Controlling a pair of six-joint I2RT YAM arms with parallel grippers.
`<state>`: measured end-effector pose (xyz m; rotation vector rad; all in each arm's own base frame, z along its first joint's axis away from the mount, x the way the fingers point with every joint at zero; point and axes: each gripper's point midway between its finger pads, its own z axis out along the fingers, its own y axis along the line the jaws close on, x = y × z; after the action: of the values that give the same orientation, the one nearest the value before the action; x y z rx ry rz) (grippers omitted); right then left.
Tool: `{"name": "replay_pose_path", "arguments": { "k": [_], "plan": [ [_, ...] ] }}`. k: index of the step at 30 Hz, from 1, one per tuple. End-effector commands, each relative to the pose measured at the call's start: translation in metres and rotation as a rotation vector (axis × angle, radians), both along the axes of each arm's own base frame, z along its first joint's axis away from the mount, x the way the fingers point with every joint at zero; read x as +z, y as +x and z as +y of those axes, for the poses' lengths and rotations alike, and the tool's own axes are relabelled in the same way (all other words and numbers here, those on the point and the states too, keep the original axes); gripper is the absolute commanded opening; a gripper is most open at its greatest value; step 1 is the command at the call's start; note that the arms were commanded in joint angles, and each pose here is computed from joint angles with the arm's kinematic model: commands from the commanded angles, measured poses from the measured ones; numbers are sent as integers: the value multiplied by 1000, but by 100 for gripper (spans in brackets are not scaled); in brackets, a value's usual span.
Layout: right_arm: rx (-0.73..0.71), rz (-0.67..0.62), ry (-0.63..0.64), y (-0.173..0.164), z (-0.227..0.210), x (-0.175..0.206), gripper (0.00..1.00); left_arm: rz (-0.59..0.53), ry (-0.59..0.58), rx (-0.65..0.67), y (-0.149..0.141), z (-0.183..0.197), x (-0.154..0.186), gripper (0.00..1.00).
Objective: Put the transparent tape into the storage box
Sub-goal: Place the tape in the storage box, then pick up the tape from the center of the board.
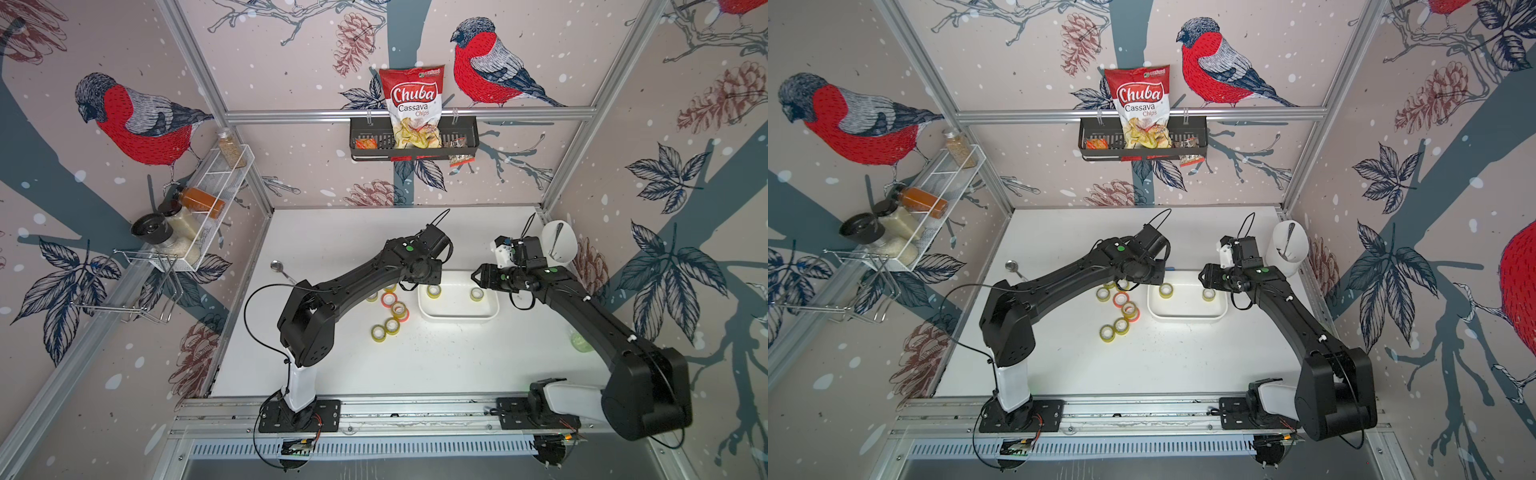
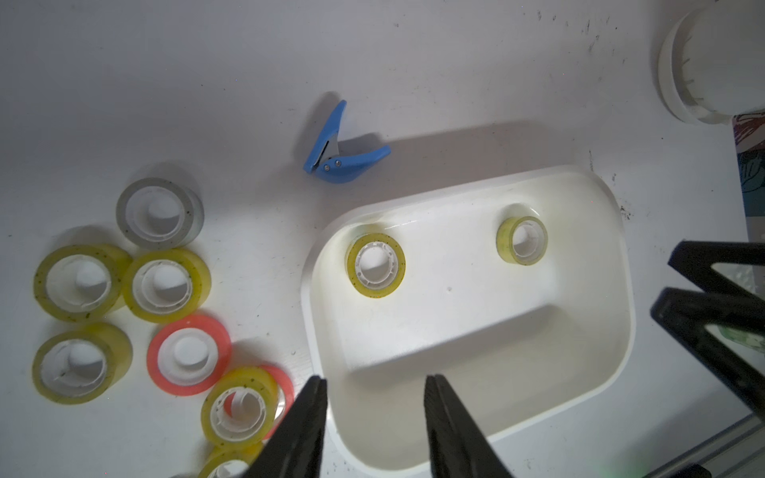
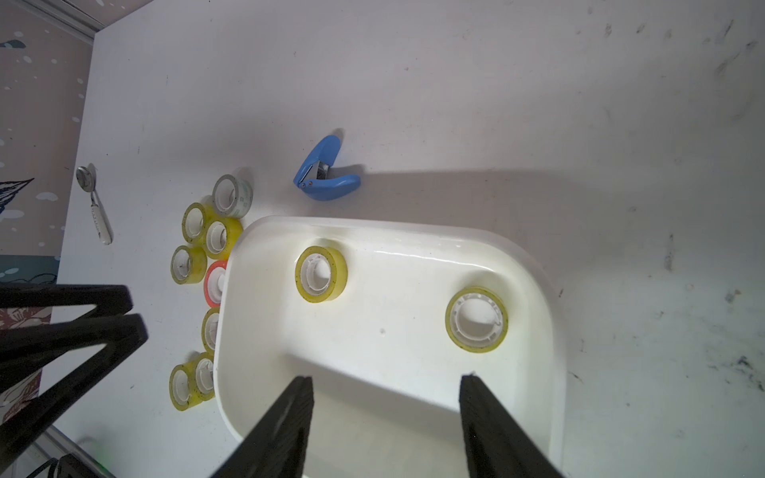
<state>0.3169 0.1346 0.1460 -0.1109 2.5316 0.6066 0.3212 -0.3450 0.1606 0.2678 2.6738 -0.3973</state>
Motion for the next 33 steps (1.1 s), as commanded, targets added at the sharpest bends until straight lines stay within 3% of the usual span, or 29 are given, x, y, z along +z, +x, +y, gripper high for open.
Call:
{"name": "replay_pose_path", "arguments": {
  "k": [1,9,17,33],
  "plan": [
    [6,-18,-10,4,2,3,62,10,10,30,-7,19,4,51],
    [13,-17,-2,4,8,3,62,28,-7,146,-6,82,1,51],
    [27,-6,-7,3,15,0,60,91,20,263,-3,145,-32,47],
    [60,-4,-4,2,32,1,60,181,68,346,0,188,-99,48]
  ]
}}
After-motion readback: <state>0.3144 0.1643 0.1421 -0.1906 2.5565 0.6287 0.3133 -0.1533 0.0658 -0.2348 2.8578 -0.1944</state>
